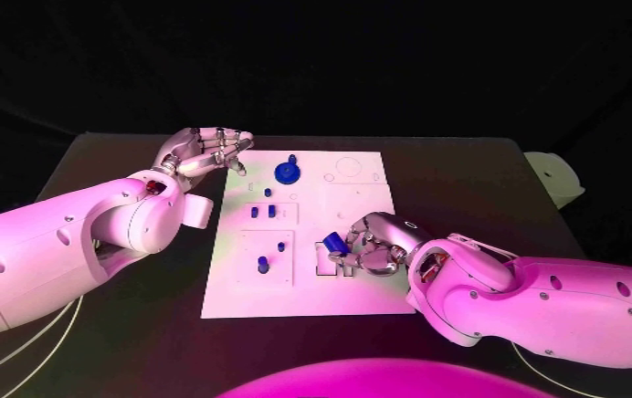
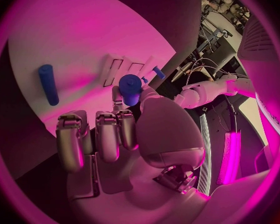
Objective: Assemble the parts on the task board
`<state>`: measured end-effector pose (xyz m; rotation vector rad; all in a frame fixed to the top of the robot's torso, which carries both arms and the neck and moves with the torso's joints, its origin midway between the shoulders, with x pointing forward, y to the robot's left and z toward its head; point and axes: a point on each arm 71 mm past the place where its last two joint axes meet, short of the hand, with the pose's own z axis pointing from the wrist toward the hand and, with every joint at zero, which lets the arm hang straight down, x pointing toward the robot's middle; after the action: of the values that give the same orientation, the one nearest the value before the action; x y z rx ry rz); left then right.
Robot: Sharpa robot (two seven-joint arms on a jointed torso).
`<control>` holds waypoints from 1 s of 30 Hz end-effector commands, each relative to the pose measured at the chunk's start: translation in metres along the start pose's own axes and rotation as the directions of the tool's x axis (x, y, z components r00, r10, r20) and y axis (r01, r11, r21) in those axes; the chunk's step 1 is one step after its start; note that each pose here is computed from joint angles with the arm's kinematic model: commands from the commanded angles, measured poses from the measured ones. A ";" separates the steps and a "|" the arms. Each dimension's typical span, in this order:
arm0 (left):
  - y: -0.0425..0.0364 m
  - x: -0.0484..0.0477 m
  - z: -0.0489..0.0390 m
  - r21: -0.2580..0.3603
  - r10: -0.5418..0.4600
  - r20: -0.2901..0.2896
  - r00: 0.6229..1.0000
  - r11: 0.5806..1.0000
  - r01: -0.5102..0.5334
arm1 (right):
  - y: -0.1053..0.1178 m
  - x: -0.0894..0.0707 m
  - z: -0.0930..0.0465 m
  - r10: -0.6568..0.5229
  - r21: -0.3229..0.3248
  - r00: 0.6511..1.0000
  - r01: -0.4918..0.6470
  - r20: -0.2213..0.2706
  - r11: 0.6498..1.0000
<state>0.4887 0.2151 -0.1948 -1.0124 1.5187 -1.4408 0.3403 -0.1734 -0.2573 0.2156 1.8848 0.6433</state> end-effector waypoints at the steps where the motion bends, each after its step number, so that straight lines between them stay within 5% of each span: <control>1: -0.0007 0.0040 0.0004 0.005 -0.013 -0.022 1.000 1.000 0.013 | 0.001 0.010 0.003 -0.014 0.013 0.994 0.016 -0.110 1.000; 14: -0.0008 0.0039 -0.0002 0.003 -0.013 -0.023 1.000 1.000 0.013 | 0.003 0.015 0.010 -0.046 0.020 0.991 0.049 -0.129 0.999; 30: -0.0007 0.0031 -0.0007 0.000 -0.013 -0.021 1.000 1.000 0.013 | 0.003 0.012 0.014 -0.094 -0.002 0.993 0.095 -0.075 0.996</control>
<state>0.4878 0.2147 -0.1948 -1.0133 1.5239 -1.4433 0.3476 -0.1611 -0.2695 0.1455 1.9681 0.6121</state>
